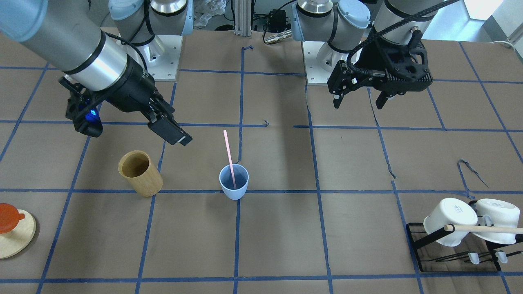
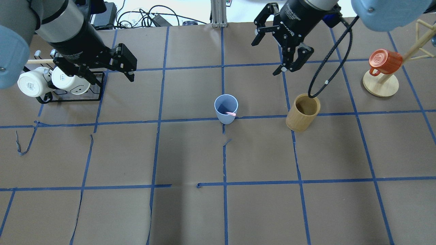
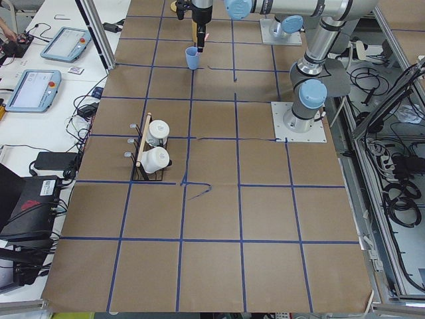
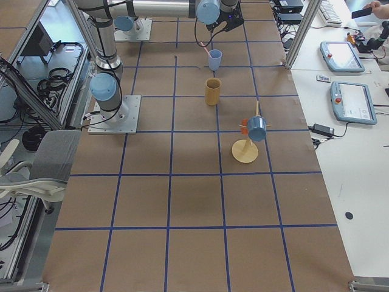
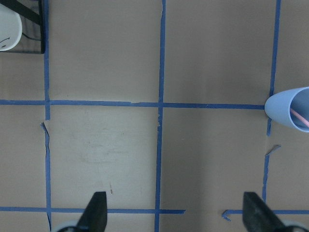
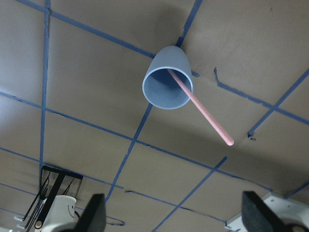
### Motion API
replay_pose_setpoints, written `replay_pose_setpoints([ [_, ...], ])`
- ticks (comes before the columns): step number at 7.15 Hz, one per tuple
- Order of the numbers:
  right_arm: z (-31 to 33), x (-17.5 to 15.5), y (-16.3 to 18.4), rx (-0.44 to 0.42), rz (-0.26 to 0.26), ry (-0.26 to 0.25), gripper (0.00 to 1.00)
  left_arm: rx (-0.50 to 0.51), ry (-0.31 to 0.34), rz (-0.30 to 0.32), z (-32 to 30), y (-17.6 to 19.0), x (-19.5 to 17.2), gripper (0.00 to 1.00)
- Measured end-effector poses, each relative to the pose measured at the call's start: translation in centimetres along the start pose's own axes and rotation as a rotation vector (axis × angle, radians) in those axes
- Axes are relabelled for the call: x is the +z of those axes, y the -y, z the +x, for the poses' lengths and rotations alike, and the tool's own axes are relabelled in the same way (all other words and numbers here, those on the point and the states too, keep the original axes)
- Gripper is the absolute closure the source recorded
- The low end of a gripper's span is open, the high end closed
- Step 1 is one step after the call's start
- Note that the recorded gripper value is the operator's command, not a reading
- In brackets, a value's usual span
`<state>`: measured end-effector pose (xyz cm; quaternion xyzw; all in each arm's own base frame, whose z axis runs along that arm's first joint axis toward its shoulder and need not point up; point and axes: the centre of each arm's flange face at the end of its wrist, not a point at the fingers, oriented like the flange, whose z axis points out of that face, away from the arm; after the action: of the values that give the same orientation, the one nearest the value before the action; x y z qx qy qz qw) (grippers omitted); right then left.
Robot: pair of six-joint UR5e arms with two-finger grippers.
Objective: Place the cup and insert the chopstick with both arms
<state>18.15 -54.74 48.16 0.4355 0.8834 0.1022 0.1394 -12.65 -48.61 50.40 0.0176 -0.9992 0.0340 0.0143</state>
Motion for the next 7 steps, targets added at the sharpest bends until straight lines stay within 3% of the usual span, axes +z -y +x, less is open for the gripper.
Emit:
replay_pose_setpoints([
  [2, 3.4, -0.9, 1.2, -0.286, 0.152, -0.279, 0.0, 0.0, 0.0, 0.0, 0.0, 0.0, 0.0, 0.0],
  [3, 4.1, -1.3, 1.7, -0.427, 0.184, -0.372, 0.0, 0.001, 0.001, 0.0, 0.0, 0.0, 0.0, 0.0],
  [5, 4.0, -1.9, 2.0, -0.703, 0.184, -0.407, 0.0, 0.001, 0.001, 0.001, 0.0, 0.0, 0.0, 0.0],
  [7, 3.4, -2.2, 1.5, -0.899, 0.148, -0.347, 0.0, 0.002, 0.0, 0.001, 0.0, 0.0, 0.0, 0.0],
])
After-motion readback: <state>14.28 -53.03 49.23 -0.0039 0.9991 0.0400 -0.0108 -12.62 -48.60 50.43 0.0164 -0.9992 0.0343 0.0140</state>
